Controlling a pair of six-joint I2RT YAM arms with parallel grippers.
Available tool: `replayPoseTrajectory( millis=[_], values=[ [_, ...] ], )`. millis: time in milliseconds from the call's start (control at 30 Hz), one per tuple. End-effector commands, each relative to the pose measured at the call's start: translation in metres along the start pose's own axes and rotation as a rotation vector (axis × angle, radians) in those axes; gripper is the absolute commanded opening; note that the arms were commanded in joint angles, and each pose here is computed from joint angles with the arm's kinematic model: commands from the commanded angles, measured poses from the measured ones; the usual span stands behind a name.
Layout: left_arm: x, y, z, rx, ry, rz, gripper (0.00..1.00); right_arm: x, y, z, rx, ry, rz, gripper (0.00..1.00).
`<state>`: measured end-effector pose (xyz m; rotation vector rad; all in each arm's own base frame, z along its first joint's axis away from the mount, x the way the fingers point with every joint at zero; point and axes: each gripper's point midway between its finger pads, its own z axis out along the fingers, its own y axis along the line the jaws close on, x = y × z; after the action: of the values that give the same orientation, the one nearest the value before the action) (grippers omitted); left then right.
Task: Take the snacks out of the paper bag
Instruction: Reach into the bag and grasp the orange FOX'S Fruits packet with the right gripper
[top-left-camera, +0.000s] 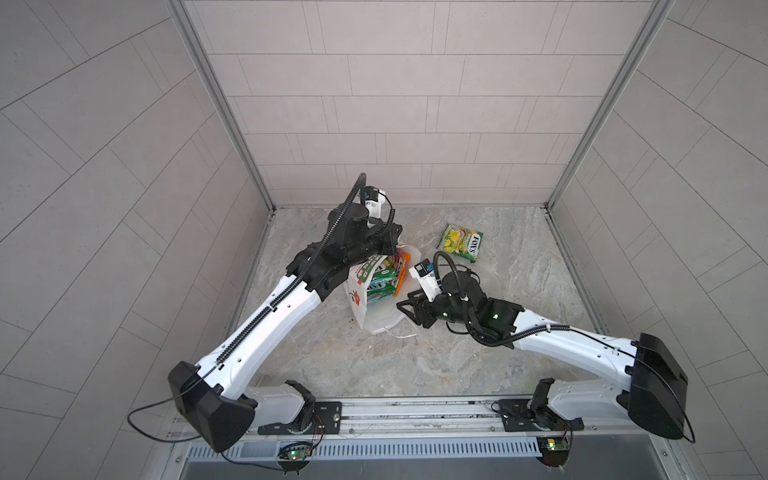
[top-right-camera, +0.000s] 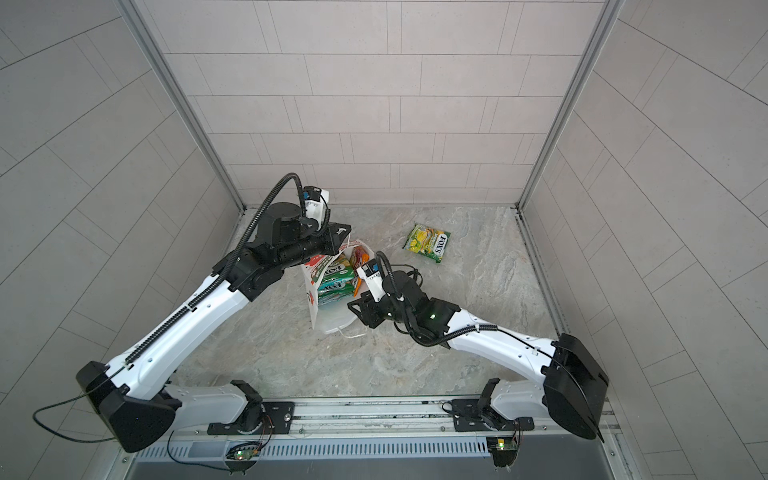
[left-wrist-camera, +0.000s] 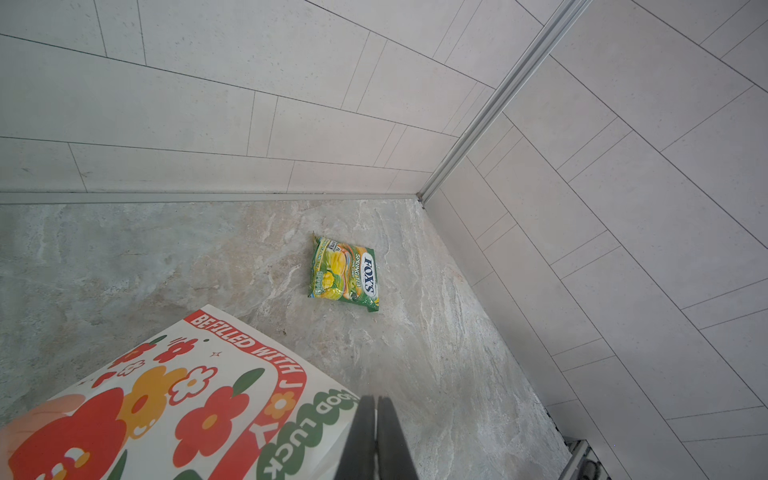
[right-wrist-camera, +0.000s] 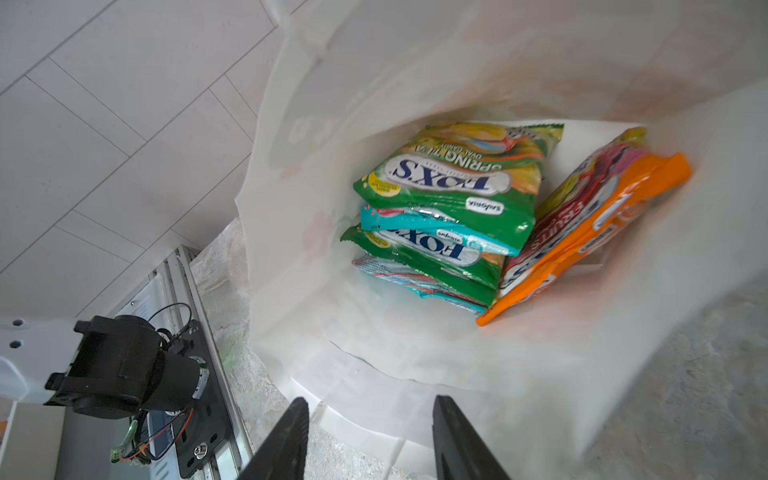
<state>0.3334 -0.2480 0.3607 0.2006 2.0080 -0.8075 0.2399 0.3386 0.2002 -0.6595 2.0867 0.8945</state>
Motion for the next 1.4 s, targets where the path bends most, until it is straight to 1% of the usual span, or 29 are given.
replayPoseTrajectory(
  millis=[0,100,333,400,567,800,967,1167,1367],
  values=[
    [-0.017,-0.017,-0.005,0.060,-0.058,0.004,0.00,-0.001,0.002,0.013,0.006,0.008,-0.005,0.49],
    [-0.017,-0.020,-0.007,0.077,-0.053,0.009,0.00,0.007,-0.010,0.023,0.068,0.045,0.000,0.48],
    [-0.008,-0.028,-0.010,0.114,-0.023,0.018,0.00,0.022,-0.068,0.023,0.384,0.104,0.000,0.47],
    [-0.006,-0.029,-0.010,0.119,-0.017,0.016,0.00,0.023,-0.078,0.023,0.436,0.107,0.010,0.46],
    [0.000,-0.032,-0.007,0.136,-0.002,0.012,0.00,0.013,-0.090,0.024,0.509,0.059,0.066,0.44],
    [0.002,-0.038,-0.010,0.162,0.005,0.024,0.00,-0.005,-0.096,0.037,0.523,-0.016,0.112,0.39],
    [0.003,-0.040,-0.012,0.169,0.008,0.028,0.00,-0.017,-0.104,0.043,0.563,-0.067,0.171,0.37],
    [0.002,-0.041,-0.014,0.176,0.012,0.028,0.00,-0.015,-0.116,0.056,0.597,-0.080,0.235,0.34],
    [0.002,-0.042,-0.017,0.178,0.012,0.036,0.00,-0.012,-0.125,0.056,0.649,-0.104,0.272,0.33]
  ],
)
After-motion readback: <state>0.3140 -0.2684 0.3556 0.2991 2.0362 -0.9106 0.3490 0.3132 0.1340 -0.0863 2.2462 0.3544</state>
